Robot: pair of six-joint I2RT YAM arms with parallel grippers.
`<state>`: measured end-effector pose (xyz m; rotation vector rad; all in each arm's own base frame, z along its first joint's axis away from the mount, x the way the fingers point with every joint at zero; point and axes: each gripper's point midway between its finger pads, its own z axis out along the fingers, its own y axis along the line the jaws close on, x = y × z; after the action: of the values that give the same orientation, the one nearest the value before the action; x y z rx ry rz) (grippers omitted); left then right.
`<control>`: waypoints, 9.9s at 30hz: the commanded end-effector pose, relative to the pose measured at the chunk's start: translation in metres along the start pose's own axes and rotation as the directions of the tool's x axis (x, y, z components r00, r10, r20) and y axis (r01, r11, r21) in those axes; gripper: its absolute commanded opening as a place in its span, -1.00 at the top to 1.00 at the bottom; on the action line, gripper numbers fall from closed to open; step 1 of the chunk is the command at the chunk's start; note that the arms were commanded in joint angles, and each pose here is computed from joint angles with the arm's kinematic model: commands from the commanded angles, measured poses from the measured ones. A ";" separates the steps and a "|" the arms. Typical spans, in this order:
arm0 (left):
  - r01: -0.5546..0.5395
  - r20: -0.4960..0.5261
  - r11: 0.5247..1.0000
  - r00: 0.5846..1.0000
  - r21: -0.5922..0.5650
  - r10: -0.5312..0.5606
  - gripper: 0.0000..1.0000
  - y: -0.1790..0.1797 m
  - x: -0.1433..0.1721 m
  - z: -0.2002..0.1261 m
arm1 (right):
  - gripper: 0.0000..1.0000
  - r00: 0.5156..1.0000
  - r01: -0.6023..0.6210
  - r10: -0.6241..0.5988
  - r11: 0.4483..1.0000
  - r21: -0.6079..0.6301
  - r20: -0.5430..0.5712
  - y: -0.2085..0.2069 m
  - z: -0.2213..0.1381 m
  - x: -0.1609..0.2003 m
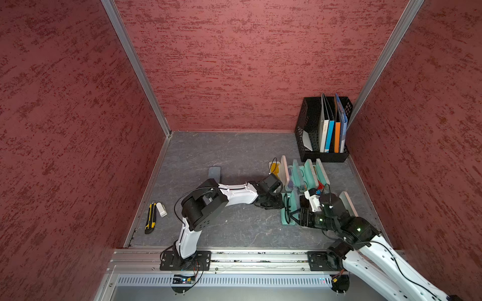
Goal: Close the glasses case
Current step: Move the glasses case to the center of the board, then close the glasses case at the center of the board.
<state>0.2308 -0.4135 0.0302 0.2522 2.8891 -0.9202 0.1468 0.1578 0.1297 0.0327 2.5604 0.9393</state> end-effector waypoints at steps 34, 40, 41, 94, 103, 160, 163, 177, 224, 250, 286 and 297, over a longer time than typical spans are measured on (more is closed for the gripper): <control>0.011 -0.017 0.968 1.000 -0.249 -0.015 0.73 0.100 0.016 -0.016 | -0.19 1.000 0.028 -0.028 0.998 -0.052 0.002 0.020 0.009 -0.019; -0.060 -0.059 0.968 0.997 -0.242 0.047 0.82 0.098 0.020 -0.022 | -0.19 1.000 0.030 -0.030 0.998 -0.052 -0.005 0.020 0.011 -0.019; -0.068 -0.064 0.968 0.996 -0.241 0.054 0.82 0.098 0.021 -0.023 | -0.19 1.000 0.030 -0.030 0.998 -0.054 -0.006 0.021 0.011 -0.019; -0.271 -0.052 0.919 0.962 -0.288 0.267 0.53 0.058 -0.018 -0.048 | -0.05 0.997 0.037 -0.044 0.994 -0.107 -0.068 0.030 0.039 -0.023; -0.224 0.035 0.947 0.971 -0.231 0.238 0.45 0.048 -0.020 -0.067 | 0.08 0.997 0.043 -0.050 0.994 -0.104 -0.062 0.032 0.043 -0.028; -0.071 0.038 0.974 0.996 -0.213 0.081 0.64 0.077 -0.010 -0.041 | 0.38 0.997 0.045 -0.051 0.994 -0.099 -0.066 0.024 0.061 -0.030; -0.074 0.036 0.974 0.996 -0.212 0.084 0.64 0.076 -0.009 -0.040 | 0.40 0.996 0.045 -0.052 0.994 -0.103 -0.067 0.024 0.062 -0.030; -0.068 0.041 0.978 0.996 -0.196 0.077 0.65 0.071 -0.010 -0.036 | 0.49 0.996 0.036 -0.045 0.993 -0.116 -0.080 0.025 0.070 -0.030; -0.073 0.053 0.985 0.995 -0.155 0.082 0.77 0.062 -0.009 -0.025 | 0.61 0.986 0.030 -0.040 0.998 -0.061 -0.160 0.012 0.102 -0.014; 0.003 0.142 0.996 0.990 -0.091 0.010 0.13 0.060 -0.017 -0.061 | 0.47 0.982 0.016 -0.021 0.999 -0.027 -0.185 0.008 0.117 -0.008; 0.048 0.286 0.998 0.958 -0.042 -0.034 -0.99 0.057 -0.002 -0.116 | -0.34 0.991 0.041 -0.043 0.999 -0.018 -0.125 0.013 0.098 -0.018; -0.175 0.054 0.922 0.977 -0.345 0.205 -0.99 0.052 0.000 -0.090 | -0.97 0.992 0.052 -0.055 0.998 0.028 0.115 0.010 -0.023 -0.019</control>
<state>0.2501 -0.3294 0.0964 0.2624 2.7285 -0.6107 0.1693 0.1728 0.1751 -0.0423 2.3524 0.9856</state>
